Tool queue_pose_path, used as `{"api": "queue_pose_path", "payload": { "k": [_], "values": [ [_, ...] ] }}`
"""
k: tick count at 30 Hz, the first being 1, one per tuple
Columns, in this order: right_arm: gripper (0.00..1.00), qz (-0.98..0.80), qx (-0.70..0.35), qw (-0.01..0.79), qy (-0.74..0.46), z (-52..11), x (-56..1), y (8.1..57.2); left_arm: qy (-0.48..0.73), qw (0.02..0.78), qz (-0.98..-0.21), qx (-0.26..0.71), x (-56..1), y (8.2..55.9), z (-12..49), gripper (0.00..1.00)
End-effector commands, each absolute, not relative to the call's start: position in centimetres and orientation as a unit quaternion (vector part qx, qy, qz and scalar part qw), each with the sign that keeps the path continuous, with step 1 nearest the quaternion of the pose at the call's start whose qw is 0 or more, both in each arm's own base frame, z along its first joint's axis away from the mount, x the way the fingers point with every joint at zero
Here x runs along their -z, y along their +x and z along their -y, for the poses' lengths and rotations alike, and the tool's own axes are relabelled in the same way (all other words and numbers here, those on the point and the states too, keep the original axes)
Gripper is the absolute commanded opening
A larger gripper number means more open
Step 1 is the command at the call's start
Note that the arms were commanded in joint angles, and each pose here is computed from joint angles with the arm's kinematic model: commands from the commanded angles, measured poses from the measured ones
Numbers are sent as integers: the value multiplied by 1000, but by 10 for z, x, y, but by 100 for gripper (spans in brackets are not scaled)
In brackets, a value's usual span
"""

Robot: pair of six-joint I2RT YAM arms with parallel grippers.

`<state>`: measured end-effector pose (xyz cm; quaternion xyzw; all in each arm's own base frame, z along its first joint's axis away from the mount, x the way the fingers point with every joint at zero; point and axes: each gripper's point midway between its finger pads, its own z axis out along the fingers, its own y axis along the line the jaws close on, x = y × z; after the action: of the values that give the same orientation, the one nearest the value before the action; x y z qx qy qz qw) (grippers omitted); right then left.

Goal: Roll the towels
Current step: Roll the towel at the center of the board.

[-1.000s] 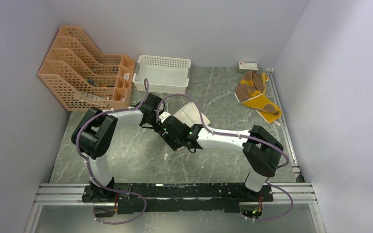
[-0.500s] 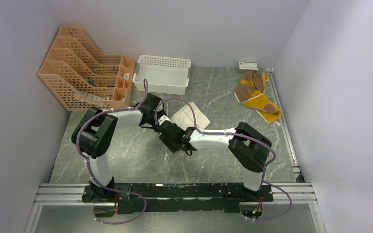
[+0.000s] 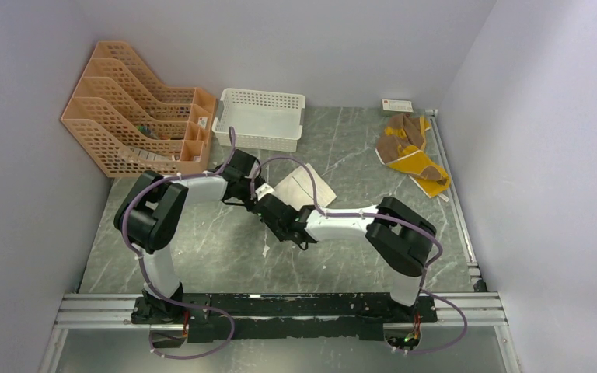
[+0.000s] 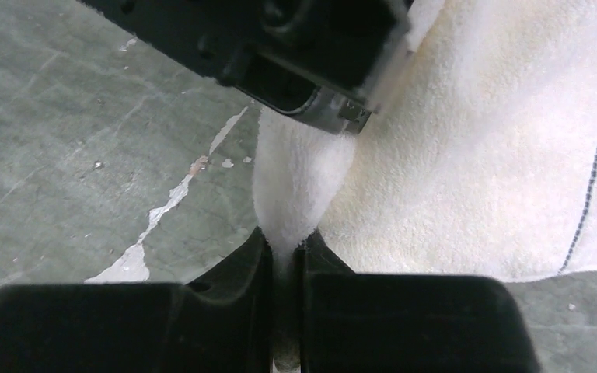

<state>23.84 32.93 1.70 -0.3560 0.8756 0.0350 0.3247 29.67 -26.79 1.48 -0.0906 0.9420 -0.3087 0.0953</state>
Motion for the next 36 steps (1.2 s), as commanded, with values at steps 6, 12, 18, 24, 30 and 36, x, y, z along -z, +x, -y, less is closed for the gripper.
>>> {"api": "queue_pose_path", "payload": {
  "k": [6, 12, 18, 24, 30, 36],
  "values": [
    [0, -860, -251, 267, -356, -356, -34, 209, -50, 119, -955, 269, -31, 312, 244, 32],
    [0, -845, -393, 217, -292, -345, -56, 214, -70, 155, -946, 277, -66, 336, 208, 55],
    [0, -838, -457, 170, -247, -337, -55, 217, -70, 194, -933, 295, -98, 347, 193, 62],
    [0, -810, -545, 115, -183, -339, -60, 215, -23, 189, -916, 353, -102, 328, 215, 61],
    [0, -800, -582, 89, -115, -336, -57, 216, 2, 155, -927, 340, -82, 296, 227, 60],
    [0, -817, -568, 72, -68, -334, -40, 219, -15, 137, -934, 329, -71, 279, 223, 61]
  ]
}}
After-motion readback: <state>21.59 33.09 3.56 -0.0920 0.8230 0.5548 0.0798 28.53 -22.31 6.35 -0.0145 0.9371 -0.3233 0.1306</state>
